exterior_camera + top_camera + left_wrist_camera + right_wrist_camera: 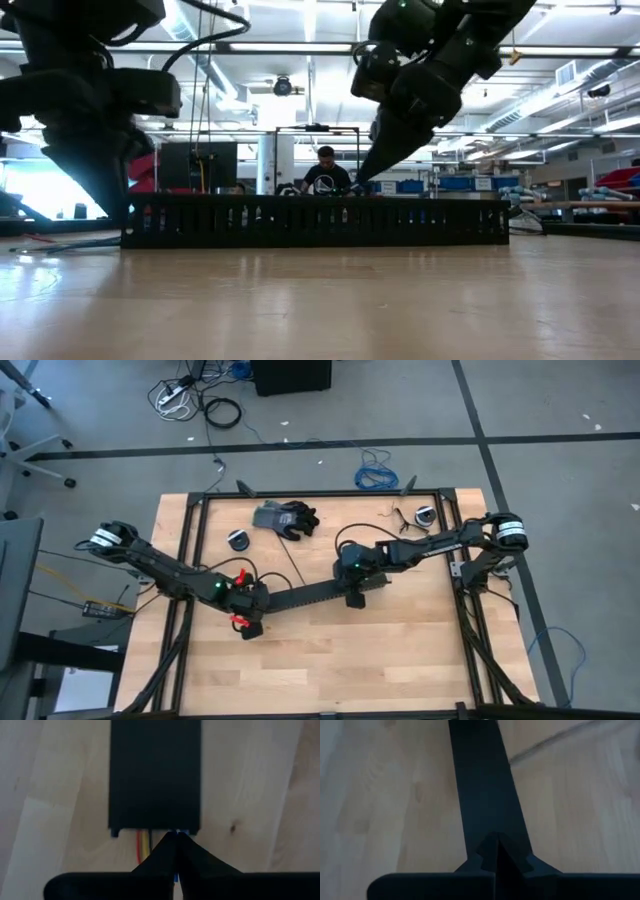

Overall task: Ziptie cables
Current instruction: Close the black cable duct with the cover

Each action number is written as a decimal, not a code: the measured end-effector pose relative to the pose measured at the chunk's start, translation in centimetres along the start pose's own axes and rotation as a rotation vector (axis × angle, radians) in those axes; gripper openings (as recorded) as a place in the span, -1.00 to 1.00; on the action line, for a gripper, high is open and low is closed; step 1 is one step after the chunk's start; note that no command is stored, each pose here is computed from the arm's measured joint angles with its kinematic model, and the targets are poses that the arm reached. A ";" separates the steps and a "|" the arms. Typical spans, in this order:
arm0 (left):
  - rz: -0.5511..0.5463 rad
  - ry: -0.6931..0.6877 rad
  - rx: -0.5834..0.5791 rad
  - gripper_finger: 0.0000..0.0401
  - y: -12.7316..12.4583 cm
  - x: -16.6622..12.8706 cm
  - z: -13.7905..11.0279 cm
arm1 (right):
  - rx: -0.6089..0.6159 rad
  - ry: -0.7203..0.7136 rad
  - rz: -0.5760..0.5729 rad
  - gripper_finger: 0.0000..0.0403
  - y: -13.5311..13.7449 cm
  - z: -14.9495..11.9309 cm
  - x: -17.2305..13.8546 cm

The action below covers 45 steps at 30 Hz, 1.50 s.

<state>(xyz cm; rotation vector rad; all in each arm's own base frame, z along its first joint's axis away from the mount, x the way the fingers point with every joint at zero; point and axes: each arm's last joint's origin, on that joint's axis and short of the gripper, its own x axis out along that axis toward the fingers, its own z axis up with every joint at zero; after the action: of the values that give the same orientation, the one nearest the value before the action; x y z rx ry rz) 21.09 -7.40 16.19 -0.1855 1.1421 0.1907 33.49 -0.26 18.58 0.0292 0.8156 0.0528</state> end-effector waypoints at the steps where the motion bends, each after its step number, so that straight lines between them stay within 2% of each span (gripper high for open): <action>1: 0.006 0.009 0.001 -1.00 0.0 0.2 -0.1 | 0.000 -0.016 0.006 -1.00 0.0 0.2 0.1; 5: 0.021 0.057 0.007 -1.00 0.0 1.3 -0.2 | 0.002 0.002 0.010 -1.00 -0.1 -0.1 0.5; 10: 0.005 0.044 0.027 -1.00 -0.3 2.2 0.1 | 0.004 -0.004 0.014 -1.00 -0.3 -0.3 1.5; 13: -0.001 0.059 0.027 -1.00 -0.3 2.5 0.1 | 0.014 0.001 0.053 -1.00 -0.5 -0.6 2.5; 22: -0.003 0.077 0.028 -1.00 -0.3 2.8 0.1 | 0.027 -0.012 0.105 -1.00 -0.6 -0.9 3.8; 28: 0.001 0.084 0.029 -1.00 -0.3 2.6 0.2 | 0.019 -0.013 0.093 -1.00 -0.6 -0.8 3.6; 33: 0.113 0.117 0.040 -1.00 0.0 1.2 0.8 | 0.023 -0.009 0.096 -1.00 -0.7 -0.9 3.6; 37: 0.219 0.298 0.005 -1.00 0.6 -0.4 0.2 | 0.028 0.013 0.070 -1.00 -0.8 -1.1 3.6; 40: 0.321 0.374 -0.022 -1.00 1.1 -1.8 0.0 | 0.033 0.018 0.054 -1.00 -1.0 -1.1 3.6; 42: 0.416 0.383 -0.038 -1.00 1.6 -2.7 -0.1 | 0.045 0.020 0.011 -1.00 -1.5 -1.2 3.6; 45: 0.431 0.289 -0.058 -1.00 1.8 -4.3 0.5 | 0.071 0.028 -0.024 -1.00 -2.6 -1.3 3.5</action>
<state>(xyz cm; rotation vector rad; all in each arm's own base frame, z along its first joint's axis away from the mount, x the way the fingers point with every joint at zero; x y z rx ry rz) 19.32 -5.80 20.27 -0.0147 1.4572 0.5940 35.01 -2.59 15.01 0.0861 0.8457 0.0019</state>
